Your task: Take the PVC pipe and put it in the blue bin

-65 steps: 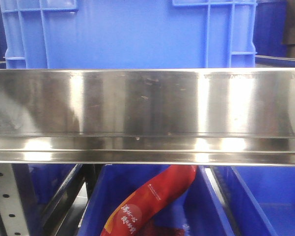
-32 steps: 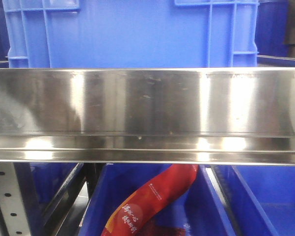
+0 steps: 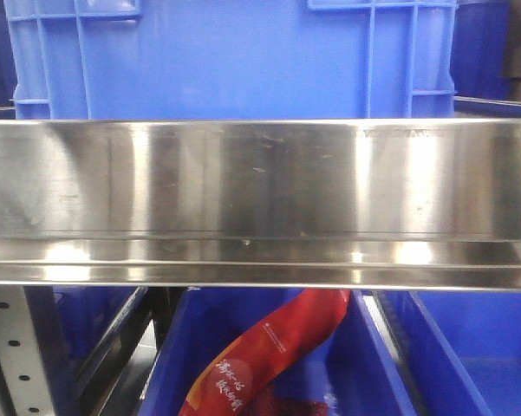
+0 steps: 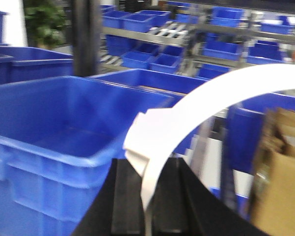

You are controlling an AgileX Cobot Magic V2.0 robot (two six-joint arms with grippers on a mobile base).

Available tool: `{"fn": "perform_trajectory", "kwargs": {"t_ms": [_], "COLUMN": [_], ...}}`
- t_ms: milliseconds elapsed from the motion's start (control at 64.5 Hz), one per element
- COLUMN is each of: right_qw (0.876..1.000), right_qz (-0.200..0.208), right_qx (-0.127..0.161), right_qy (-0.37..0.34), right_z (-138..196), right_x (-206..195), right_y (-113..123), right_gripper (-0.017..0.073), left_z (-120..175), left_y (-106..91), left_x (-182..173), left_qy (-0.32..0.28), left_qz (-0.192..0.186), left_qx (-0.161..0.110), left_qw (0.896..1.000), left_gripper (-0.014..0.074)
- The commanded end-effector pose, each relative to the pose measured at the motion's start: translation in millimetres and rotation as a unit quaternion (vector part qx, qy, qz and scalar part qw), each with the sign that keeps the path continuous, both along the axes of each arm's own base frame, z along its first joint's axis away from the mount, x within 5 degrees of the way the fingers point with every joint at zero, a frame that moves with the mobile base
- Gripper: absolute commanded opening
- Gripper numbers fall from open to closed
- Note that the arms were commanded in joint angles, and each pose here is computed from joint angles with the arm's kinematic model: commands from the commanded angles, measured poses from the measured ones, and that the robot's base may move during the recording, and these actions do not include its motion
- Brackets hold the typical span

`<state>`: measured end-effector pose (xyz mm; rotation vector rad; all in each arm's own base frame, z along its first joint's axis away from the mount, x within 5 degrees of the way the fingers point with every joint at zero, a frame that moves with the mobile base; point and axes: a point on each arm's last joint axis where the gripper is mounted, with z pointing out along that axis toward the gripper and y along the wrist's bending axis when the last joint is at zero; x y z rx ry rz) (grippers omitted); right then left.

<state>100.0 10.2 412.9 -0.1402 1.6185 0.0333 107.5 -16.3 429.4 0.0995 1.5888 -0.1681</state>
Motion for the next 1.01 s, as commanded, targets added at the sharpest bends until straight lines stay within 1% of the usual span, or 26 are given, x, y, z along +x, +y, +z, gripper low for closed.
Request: {"fn": "perform_trajectory", "kwargs": {"t_ms": [0, 124, 248, 356, 403, 480, 558, 620, 651, 682, 744, 790, 821, 930, 992], "right_qw": [1.000, 0.998, 0.994, 0.990, 0.989, 0.988, 0.987, 0.986, 0.986, 0.986, 0.985, 0.984, 0.984, 0.983, 0.982], "right_qz": [0.022, 0.064, 0.105, 0.133, 0.142, 0.150, 0.151, 0.149, 0.147, 0.147, 0.145, 0.144, 0.144, 0.143, 0.141], "right_qx": [-0.001, -0.001, -0.004, -0.006, -0.007, -0.009, -0.007, 0.007, 0.014, 0.019, 0.031, 0.035, 0.036, 0.032, 0.039], "right_qy": [-0.004, 0.008, 0.025, 0.035, 0.038, 0.047, 0.057, 0.069, 0.076, 0.082, 0.088, 0.094, 0.097, 0.113, 0.119], "right_z": [7, 12, 17, 22, 25, 26, 26, 25, 25, 23, 24, 22, 22, 17, 15], "right_x": [18, 41, 65, 84, 92, 107, 122, 133, 140, 146, 154, 161, 165, 180, 187], "right_y": [6, 21, 39, 56, 62, 71, 78, 82, 84, 86, 89, 92, 93, 98, 100], "right_gripper": [-0.0162, -0.0162, -0.0162, -0.0162, -0.0162, -0.0162, -0.0162, -0.0162, -0.0162, -0.0162, -0.0162, -0.0162, -0.0162, -0.0162, -0.0162], "left_z": [12, 21, 31, 35, 35, 36, 37, 40, 40, 43, 45, 46, 45, 38, 31], "left_y": [-8.4, -23.7, -38.9, -54.3, -60.6, -73.2, -84.5, -91.9, -96.2, -99.2, -105.4, -110.8, -114.5, -125.9, -131.5], "left_x": [11, 28, 44, 61, 69, 84, 101, 115, 123, 130, 143, 153, 161, 183, 194], "left_qy": [-0.010, -0.003, -0.012, -0.019, -0.023, -0.023, -0.016, -0.014, -0.007, -0.005, 0.017, 0.033, 0.048, 0.084, 0.105], "left_qz": [-0.034, -0.082, -0.115, -0.134, -0.138, -0.149, -0.155, -0.158, -0.159, -0.158, -0.159, -0.159, -0.160, -0.163, -0.165], "left_qx": [0.010, 0.014, 0.014, 0.045, 0.068, 0.094, 0.108, 0.106, 0.098, 0.085, 0.049, 0.030, 0.023, 0.020, 0.025], "left_qw": [0.999, 0.997, 0.993, 0.990, 0.988, 0.984, 0.982, 0.982, 0.982, 0.984, 0.986, 0.986, 0.986, 0.983, 0.980], "left_gripper": [-0.0111, -0.0111, -0.0111, -0.0111, -0.0111, -0.0111, -0.0111, -0.0111, -0.0111, -0.0111, -0.0111, -0.0111, -0.0111, -0.0111, -0.0111]}}
